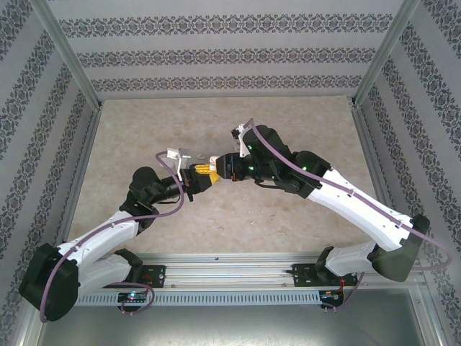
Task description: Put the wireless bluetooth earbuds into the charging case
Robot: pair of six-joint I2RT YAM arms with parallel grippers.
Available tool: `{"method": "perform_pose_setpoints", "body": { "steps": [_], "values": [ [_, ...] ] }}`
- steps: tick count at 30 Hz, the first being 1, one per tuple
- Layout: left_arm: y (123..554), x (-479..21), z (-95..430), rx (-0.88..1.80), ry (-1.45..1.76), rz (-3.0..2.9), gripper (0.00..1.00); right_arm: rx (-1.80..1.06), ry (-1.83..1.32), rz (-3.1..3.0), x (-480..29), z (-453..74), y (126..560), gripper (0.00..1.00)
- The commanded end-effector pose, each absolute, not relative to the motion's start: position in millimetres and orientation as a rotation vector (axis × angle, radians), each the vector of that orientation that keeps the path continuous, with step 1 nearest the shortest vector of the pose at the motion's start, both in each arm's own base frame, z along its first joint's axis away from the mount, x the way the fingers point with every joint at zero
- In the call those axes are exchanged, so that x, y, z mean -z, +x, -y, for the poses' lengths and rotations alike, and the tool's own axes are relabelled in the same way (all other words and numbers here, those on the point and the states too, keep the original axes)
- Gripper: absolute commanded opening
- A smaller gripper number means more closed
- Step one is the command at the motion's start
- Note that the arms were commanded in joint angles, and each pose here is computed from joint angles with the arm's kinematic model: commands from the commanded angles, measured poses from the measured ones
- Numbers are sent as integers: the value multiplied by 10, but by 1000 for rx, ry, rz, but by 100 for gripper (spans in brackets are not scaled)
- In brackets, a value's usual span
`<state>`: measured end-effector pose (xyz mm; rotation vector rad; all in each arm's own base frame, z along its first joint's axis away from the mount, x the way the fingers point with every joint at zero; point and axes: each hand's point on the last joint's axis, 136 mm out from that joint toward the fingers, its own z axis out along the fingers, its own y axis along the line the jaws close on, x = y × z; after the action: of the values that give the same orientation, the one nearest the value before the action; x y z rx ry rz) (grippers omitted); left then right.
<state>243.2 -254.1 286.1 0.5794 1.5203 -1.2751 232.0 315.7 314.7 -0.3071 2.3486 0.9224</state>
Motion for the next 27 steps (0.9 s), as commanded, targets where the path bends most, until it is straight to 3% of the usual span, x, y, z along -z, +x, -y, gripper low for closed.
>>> {"method": "perform_pose_setpoints", "body": {
  "steps": [1, 27],
  "values": [
    [2370, -3012, 2514, 1271, 604, -1444, 0, -969, -316, -2320, -3308, -3189, 2313, 35],
    [2403, -3001, 2531, 1270, 604, -1452, 0, -1054, -351, -2321, -3386, -3293, 2199, 32]
  ]
}}
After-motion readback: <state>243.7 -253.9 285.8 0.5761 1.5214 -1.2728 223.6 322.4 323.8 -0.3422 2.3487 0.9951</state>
